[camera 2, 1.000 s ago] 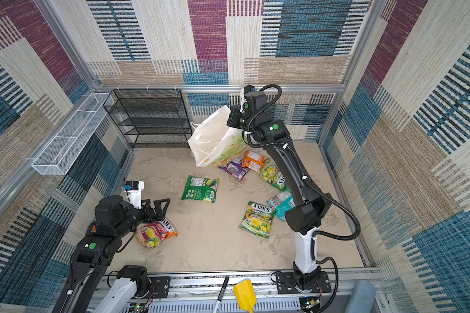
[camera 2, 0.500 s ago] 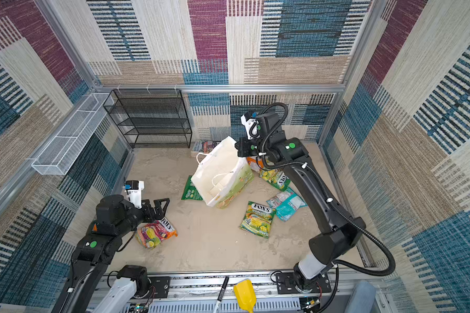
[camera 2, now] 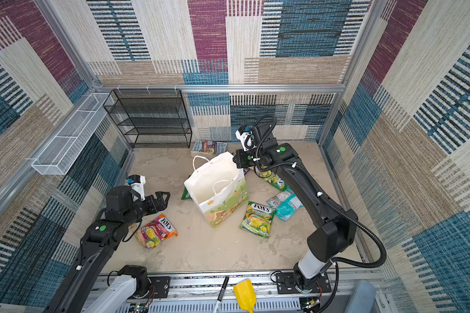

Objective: Place the snacks into the paper bag

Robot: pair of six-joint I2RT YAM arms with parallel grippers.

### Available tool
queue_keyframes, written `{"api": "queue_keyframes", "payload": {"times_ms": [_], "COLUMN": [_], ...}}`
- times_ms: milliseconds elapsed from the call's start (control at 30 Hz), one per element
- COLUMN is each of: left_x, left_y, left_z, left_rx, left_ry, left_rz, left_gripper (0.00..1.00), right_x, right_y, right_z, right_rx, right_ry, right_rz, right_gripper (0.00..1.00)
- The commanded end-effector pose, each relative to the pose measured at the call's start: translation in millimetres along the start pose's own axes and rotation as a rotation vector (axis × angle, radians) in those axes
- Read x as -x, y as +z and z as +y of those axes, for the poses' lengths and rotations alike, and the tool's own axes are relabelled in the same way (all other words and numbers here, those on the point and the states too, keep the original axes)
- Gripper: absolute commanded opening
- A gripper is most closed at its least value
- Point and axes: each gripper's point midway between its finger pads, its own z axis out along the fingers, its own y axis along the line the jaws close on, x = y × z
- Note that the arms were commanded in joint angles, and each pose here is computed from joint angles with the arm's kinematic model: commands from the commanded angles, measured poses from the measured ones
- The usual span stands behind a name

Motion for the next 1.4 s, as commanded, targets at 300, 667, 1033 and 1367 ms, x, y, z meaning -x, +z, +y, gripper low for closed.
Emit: {"api": "queue_keyframes", "payload": {"times_ms": [300,667,1033,1367], "left_x": [13.9,-53.1,-115.2,-142.5], "left_y": [59.7,105.6,140.5,144.6], "left_z": [-23.9,-40.8,-74.8,-85.2], "left_rx": [-0.106,-0.118,-0.159,-0.143], "left_ry": [-0.149,-0.148,-0.103,-0.092], "left_rz": [0.097,0.326,0.535,0.597], "left_gripper": [0.90,0.86,0.80,0.78], "right_x": [79.5,-9.0,-165.7,-158.1], "right_y": [-33.2,-130.9,-26.3,34.2], "right_z": [-25.6,-98.5,-104.1,-121.8], "right_rx": [-0.237,-0.534,-0.257,-0.241], "right_ry": [0.055,0.371,0.676,0.630], "right_rz": [-0.283,-0.373,-0.076,-0.051], "right_gripper": [0.77,0.86,0.54,0.56]}}
